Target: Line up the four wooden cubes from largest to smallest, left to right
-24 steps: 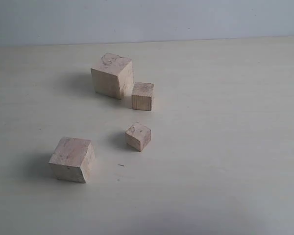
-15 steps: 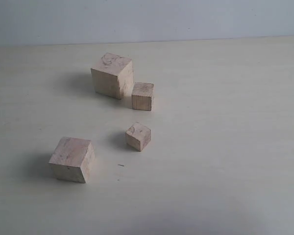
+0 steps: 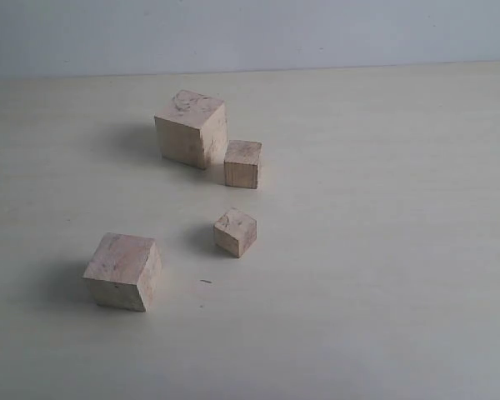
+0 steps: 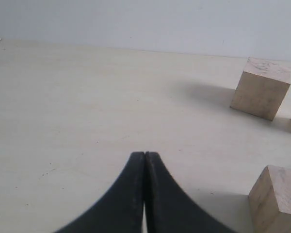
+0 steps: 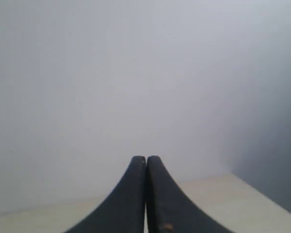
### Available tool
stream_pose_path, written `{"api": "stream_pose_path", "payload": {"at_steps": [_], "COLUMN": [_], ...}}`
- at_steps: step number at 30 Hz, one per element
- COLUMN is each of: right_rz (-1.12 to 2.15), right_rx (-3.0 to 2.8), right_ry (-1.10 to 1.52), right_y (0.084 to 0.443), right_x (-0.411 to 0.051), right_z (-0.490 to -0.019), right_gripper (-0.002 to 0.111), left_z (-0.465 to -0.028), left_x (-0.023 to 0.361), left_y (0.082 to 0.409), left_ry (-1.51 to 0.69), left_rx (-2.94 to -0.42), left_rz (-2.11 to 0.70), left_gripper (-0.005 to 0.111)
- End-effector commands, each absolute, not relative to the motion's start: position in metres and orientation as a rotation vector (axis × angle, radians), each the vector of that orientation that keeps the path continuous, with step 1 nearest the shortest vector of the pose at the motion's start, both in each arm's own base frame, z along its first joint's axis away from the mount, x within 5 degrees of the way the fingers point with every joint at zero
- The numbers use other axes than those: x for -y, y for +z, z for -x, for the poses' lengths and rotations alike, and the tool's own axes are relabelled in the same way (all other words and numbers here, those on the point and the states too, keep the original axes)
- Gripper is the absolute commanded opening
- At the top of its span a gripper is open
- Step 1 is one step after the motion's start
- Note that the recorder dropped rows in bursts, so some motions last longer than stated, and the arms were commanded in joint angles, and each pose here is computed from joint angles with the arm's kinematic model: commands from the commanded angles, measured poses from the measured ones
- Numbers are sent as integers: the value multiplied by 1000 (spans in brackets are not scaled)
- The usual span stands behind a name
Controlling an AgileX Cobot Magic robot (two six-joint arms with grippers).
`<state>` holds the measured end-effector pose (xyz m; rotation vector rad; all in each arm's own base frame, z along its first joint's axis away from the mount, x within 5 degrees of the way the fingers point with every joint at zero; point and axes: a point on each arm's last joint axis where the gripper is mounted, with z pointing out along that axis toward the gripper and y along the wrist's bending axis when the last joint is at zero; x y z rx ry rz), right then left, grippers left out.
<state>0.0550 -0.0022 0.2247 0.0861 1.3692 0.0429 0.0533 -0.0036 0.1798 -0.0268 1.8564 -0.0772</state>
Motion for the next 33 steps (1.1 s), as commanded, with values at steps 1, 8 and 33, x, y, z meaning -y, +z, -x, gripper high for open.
{"api": "stream_pose_path", "payload": {"at_steps": [1, 8, 33], "right_rz": [-87, -152, 858], "right_rx": [-1237, -1016, -2122], "right_ry": [38, 171, 490], "right_y": [235, 281, 343], "right_x": [3, 3, -146], "right_z": [-51, -37, -208], "right_gripper": [0, 0, 0], "left_z": [-53, -53, -53], "left_x": [3, 3, 3], "left_y": [181, 181, 181], "left_ry": [-73, -73, -73], "left_rx": [-1840, -1840, -1840], "left_rz": [25, 25, 25], "left_gripper": [0, 0, 0]}}
